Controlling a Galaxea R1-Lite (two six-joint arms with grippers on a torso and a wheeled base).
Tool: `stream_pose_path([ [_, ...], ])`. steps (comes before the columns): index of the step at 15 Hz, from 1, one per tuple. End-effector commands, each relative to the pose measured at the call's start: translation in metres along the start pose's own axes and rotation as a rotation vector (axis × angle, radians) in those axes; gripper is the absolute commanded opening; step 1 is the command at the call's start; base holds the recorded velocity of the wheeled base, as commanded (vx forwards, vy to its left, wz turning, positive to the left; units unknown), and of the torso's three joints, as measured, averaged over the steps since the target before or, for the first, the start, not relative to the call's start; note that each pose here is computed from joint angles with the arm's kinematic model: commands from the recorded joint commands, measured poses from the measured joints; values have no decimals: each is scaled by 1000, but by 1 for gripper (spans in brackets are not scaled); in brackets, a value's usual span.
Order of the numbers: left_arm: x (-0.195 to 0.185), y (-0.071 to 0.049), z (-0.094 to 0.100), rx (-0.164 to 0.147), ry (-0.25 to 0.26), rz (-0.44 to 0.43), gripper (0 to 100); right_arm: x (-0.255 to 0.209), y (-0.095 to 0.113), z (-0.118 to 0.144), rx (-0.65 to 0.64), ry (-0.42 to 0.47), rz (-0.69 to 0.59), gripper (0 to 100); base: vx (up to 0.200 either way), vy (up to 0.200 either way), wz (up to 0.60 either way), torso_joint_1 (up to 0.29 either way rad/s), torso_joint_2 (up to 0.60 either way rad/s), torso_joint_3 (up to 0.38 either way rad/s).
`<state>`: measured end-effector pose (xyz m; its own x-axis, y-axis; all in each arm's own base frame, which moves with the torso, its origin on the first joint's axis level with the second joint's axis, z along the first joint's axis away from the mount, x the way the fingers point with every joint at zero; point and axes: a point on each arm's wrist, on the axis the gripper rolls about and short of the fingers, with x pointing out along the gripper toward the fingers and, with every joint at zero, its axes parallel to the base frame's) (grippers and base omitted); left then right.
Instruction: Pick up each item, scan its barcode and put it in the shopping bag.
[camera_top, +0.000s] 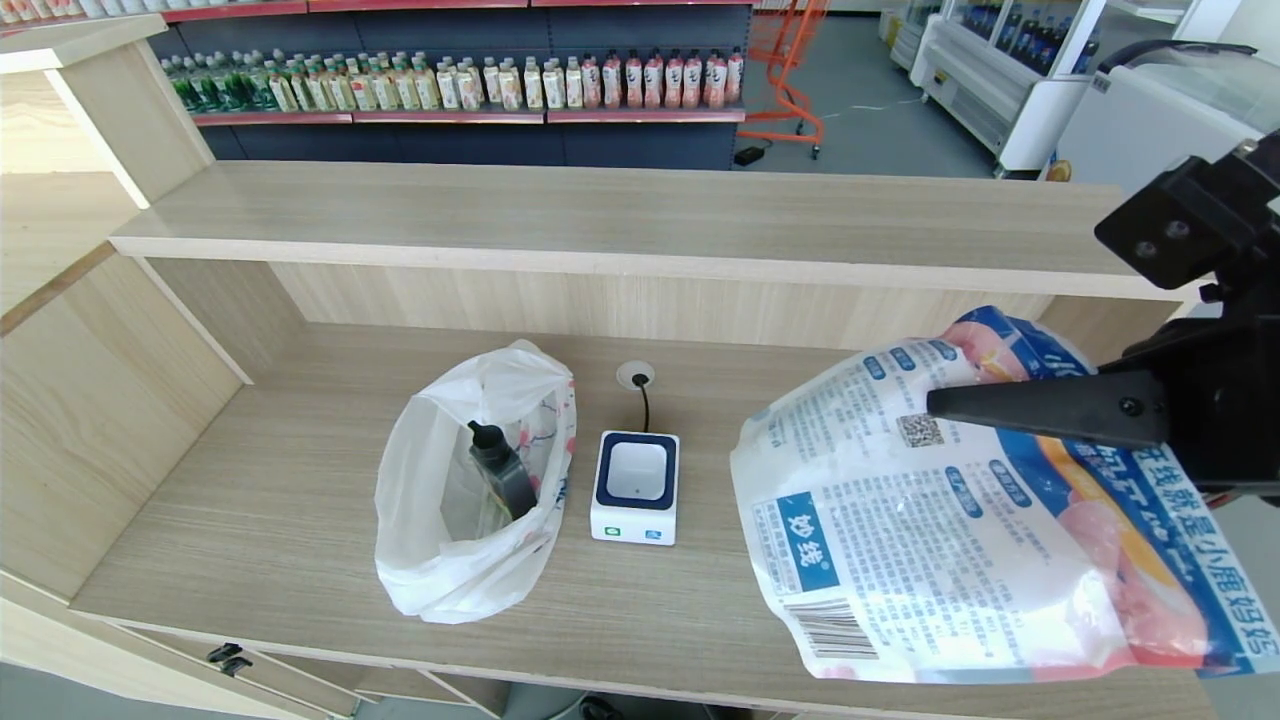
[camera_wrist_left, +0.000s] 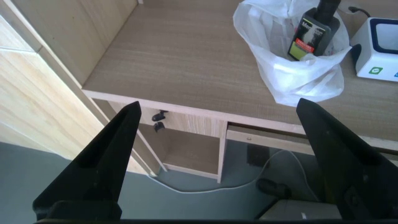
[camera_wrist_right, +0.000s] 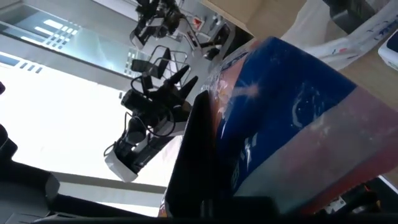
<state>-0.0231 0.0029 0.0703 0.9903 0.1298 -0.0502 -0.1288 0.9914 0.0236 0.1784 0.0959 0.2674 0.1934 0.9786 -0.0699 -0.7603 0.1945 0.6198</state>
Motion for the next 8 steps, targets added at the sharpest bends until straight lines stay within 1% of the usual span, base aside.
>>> stream_pose_path([
  [1, 0, 0, 0, 0, 0, 0, 100, -3, 2, 0, -6, -8, -3, 0, 0, 0, 0, 0, 0, 0],
  [6, 0, 0, 0, 0, 0, 0, 100, -9, 5, -1, -15, -22, -10, 0, 0, 0, 0, 0, 0, 0],
  [8, 0, 0, 0, 0, 2, 0, 100, -12, 8, -6, -33, -26, -12, 0, 0, 0, 0, 0, 0, 0],
])
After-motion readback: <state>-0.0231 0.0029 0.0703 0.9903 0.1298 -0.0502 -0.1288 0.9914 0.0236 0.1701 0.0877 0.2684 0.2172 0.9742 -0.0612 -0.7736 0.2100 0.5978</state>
